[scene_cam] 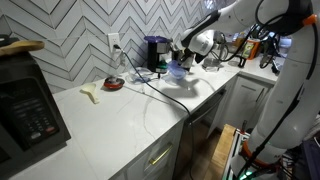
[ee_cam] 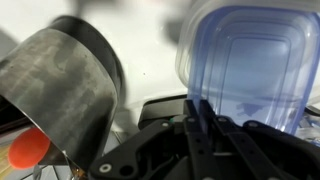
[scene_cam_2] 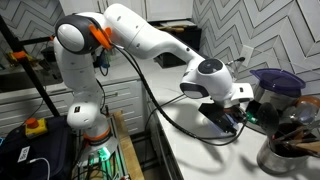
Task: Lift the blue lid and put it in the lunch box
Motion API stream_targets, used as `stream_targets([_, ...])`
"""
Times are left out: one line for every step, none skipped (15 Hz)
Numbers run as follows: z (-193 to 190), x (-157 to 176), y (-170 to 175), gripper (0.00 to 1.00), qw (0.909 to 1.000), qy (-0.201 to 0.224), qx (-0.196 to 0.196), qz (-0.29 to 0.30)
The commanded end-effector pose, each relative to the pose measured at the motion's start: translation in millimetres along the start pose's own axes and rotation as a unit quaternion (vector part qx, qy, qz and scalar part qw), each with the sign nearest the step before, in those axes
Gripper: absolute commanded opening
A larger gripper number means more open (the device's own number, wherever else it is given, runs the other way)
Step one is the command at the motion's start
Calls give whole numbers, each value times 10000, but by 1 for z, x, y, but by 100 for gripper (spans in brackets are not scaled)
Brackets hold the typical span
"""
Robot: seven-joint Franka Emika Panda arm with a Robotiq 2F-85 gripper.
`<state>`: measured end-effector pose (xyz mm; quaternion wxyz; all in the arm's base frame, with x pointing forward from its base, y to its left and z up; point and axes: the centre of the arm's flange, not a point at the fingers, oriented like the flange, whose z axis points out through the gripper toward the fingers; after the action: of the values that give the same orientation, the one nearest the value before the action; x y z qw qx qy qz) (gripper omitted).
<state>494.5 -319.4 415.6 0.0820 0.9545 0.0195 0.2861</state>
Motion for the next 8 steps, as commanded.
stream_targets([4,-8,-8,39,9998,-112,135,-69])
stream_targets([-7,-1,-11,48,9998,-20,112,-131])
stream_targets([-17,6,-13,55,9998,64,77,-176])
stream_targets([-36,17,-17,63,9992,264,79,-284])
stream_targets([-49,25,-22,70,9984,405,126,-381])
stream_targets([-69,34,-31,79,9961,623,273,-561])
stream_targets([-85,41,-41,85,9930,737,454,-806])
stream_targets([-99,47,-55,92,9903,738,614,-1008])
